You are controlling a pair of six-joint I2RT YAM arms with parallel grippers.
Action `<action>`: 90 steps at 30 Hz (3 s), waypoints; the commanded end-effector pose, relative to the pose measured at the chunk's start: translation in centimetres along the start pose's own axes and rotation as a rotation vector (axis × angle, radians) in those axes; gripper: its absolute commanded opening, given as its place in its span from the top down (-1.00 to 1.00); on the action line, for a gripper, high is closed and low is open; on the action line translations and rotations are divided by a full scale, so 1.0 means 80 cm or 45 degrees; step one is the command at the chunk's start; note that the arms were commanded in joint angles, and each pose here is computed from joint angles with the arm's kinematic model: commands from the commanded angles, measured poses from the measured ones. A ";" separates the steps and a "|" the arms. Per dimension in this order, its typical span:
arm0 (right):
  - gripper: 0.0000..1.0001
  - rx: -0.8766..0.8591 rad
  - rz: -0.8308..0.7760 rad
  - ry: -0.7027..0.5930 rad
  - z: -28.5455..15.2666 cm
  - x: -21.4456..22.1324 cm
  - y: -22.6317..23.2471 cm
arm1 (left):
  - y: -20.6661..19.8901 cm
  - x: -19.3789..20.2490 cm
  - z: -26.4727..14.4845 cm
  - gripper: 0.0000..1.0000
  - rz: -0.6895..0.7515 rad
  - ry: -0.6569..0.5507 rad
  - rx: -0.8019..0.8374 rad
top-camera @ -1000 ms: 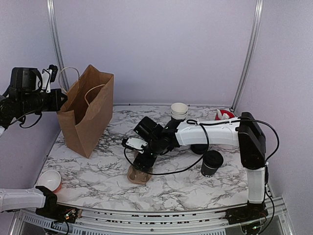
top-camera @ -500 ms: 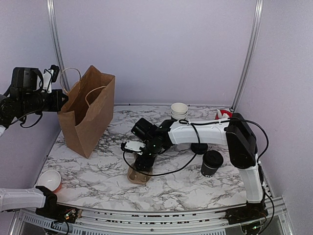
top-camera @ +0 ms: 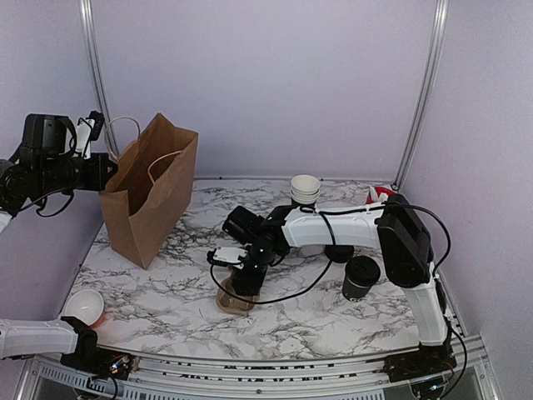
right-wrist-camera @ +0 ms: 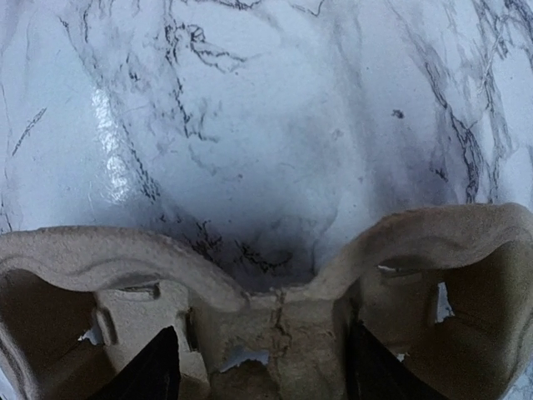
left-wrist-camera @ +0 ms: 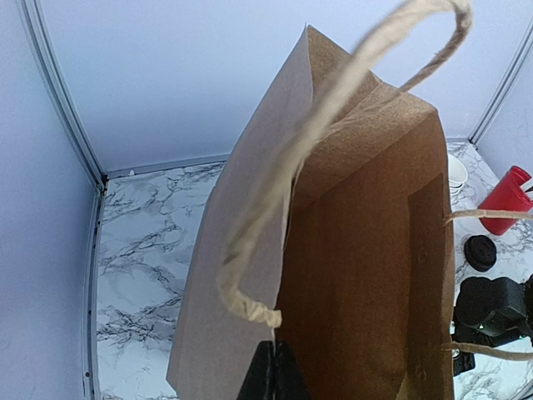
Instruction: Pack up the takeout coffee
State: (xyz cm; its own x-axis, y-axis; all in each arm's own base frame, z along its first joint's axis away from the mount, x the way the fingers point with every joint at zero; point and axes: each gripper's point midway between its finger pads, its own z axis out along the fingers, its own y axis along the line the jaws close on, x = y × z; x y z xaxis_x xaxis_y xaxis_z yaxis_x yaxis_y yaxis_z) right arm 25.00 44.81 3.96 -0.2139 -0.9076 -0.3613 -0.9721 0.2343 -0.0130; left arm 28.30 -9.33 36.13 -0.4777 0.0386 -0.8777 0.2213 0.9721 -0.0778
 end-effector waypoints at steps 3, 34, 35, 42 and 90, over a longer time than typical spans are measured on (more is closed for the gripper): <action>-0.20 -0.030 0.006 0.003 0.002 -0.004 0.008 | -0.005 -0.011 -0.002 1.00 0.039 -0.026 0.024; 0.21 0.129 0.243 -0.491 -0.156 -0.065 -0.006 | -0.031 0.011 0.020 1.00 0.209 0.095 0.000; 0.21 0.146 0.259 -0.516 -0.168 -0.067 -0.008 | -0.035 0.011 0.022 1.00 0.212 0.101 0.002; 0.21 0.278 0.394 -0.671 -0.253 -0.066 -0.033 | -0.074 0.019 0.031 1.00 0.234 0.130 0.056; 0.11 -0.401 0.379 -1.212 -0.372 -0.115 0.061 | -0.191 0.003 0.002 1.00 0.309 -0.032 0.153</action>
State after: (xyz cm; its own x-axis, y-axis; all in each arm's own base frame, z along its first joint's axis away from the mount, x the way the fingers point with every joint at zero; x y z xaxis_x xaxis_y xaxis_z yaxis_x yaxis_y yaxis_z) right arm 20.57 43.62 35.15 -0.3875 -0.1528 -0.9091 -0.9063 0.2436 0.3453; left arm 24.95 -25.28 33.40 -0.4481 0.3357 -0.8285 0.4589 0.8818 0.1091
